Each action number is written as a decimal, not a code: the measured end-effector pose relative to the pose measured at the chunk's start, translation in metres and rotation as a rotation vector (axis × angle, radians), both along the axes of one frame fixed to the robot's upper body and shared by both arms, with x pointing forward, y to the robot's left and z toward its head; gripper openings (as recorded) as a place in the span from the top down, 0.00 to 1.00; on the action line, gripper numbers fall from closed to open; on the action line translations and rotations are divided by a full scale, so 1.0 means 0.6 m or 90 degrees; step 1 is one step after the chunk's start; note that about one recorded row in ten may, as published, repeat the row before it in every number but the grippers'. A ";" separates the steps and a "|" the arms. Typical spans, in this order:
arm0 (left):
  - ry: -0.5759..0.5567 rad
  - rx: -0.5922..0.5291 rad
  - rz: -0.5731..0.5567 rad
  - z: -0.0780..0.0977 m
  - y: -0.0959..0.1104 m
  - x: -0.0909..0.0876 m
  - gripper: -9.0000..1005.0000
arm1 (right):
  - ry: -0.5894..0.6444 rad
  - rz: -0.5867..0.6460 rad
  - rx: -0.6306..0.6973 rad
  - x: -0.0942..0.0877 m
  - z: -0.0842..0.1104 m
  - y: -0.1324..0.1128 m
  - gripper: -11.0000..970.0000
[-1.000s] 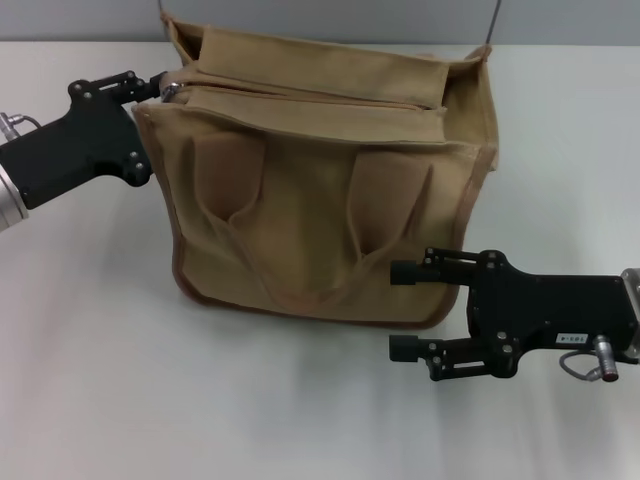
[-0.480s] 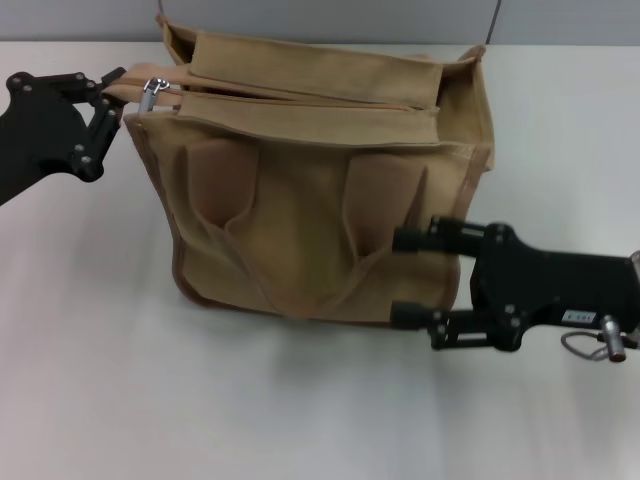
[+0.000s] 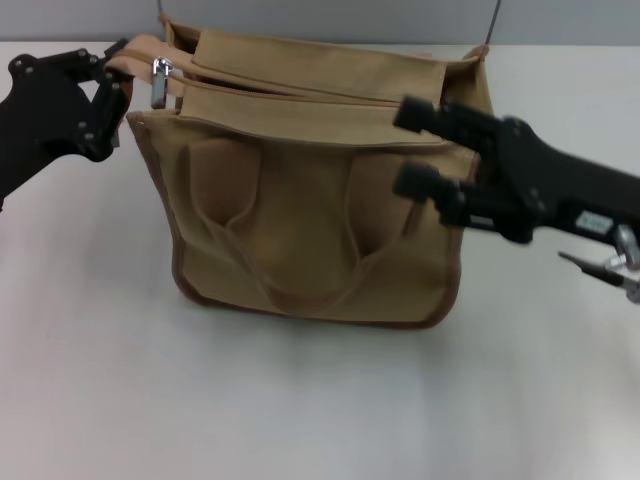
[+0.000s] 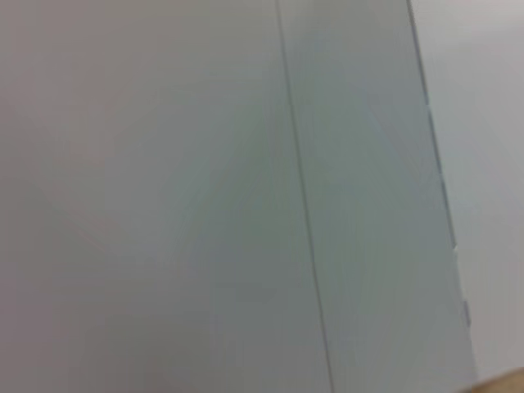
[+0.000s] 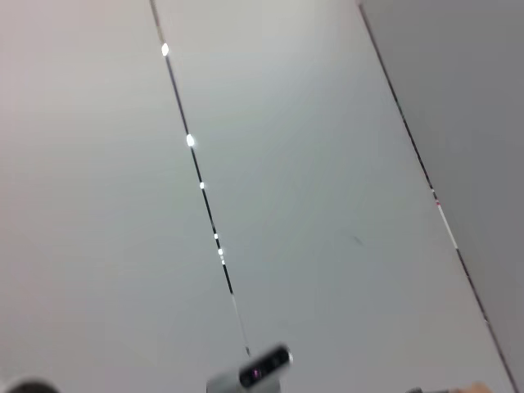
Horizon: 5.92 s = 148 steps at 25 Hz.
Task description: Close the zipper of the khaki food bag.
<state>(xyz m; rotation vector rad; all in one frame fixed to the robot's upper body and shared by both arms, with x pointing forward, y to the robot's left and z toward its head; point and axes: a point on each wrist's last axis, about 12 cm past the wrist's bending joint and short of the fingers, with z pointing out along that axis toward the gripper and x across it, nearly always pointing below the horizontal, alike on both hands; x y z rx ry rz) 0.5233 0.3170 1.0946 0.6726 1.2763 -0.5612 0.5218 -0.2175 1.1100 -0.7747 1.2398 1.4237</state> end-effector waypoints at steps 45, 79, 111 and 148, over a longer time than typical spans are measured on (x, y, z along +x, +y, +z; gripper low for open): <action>-0.028 -0.051 -0.081 0.020 -0.038 0.009 0.95 | 0.178 0.082 -0.229 0.151 0.080 0.214 0.64; -0.011 -0.091 0.017 0.002 -0.008 -0.001 0.93 | 0.159 0.001 -0.200 0.139 0.047 0.140 0.97; 0.140 -0.133 0.007 -0.010 0.029 -0.016 0.91 | 0.124 -0.139 -0.118 0.042 -0.012 -0.042 0.83; 0.362 0.099 -0.373 -0.068 -0.041 -0.100 0.17 | -0.022 0.051 -0.285 -0.077 -0.117 -0.027 0.15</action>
